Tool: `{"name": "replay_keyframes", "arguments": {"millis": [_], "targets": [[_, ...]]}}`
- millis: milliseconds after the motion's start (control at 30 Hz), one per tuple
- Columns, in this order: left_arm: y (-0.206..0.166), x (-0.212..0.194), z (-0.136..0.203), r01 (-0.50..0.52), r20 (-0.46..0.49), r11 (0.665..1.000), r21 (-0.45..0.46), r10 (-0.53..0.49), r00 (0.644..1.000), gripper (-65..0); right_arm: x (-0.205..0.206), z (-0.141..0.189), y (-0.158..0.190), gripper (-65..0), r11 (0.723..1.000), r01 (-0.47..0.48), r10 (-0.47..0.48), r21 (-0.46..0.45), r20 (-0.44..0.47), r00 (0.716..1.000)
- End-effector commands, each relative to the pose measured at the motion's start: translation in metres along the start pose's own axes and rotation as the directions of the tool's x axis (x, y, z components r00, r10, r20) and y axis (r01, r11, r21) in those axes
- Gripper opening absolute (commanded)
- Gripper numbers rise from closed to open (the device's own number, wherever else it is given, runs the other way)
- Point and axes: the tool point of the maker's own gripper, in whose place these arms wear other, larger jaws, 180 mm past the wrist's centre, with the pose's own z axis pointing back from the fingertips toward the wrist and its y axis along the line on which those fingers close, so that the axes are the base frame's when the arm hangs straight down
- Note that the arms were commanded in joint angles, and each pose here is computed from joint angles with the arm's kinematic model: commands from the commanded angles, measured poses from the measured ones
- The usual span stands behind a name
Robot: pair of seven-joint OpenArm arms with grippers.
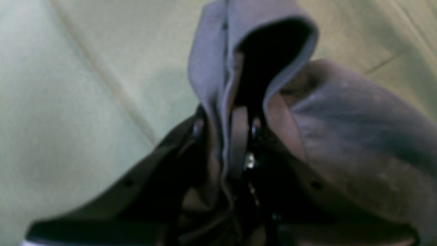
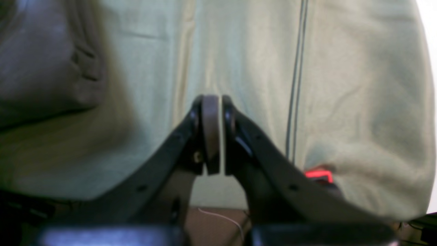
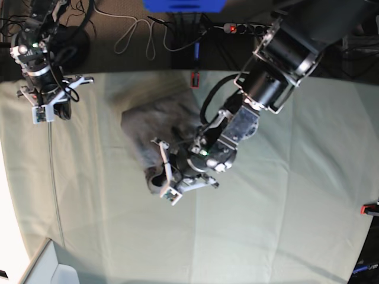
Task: Layout the t-shirt on the table in an organized manner, then fold the t-shirt properly
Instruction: 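Fold the collar edge over the stack with the left gripper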
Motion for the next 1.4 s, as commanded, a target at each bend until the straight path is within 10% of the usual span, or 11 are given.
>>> {"name": "replay_keyframes", "arguments": {"millis": [0,567,900,1367], "targets": [[-0.002,0.028,0.001,0.016,0.072,1.000,-0.006,-0.016,0.997,-65.0,0.013,0.002,-0.003,-64.8,1.000,-0.003,0.004,-0.004,0.050,0.999],[-0.010,0.060,0.000,0.062,0.112,0.998,-0.013,-0.061,0.992,-64.4,0.012,0.002,-0.002,-64.8,1.000,-0.002,0.002,-0.003,0.047,0.999],[-0.008,0.065,0.002,0.060,0.129,0.998,-0.007,-0.058,0.990,-28.7,0.014,0.002,0.000,-64.8,1.000,-0.004,0.004,0.002,0.049,0.999],[0.010,0.133,0.056,0.122,0.344,0.991,0.054,-0.133,0.929,-26.4,0.033,-0.002,0.009,-64.8,0.998,-0.045,0.039,0.055,0.099,0.994]]}}
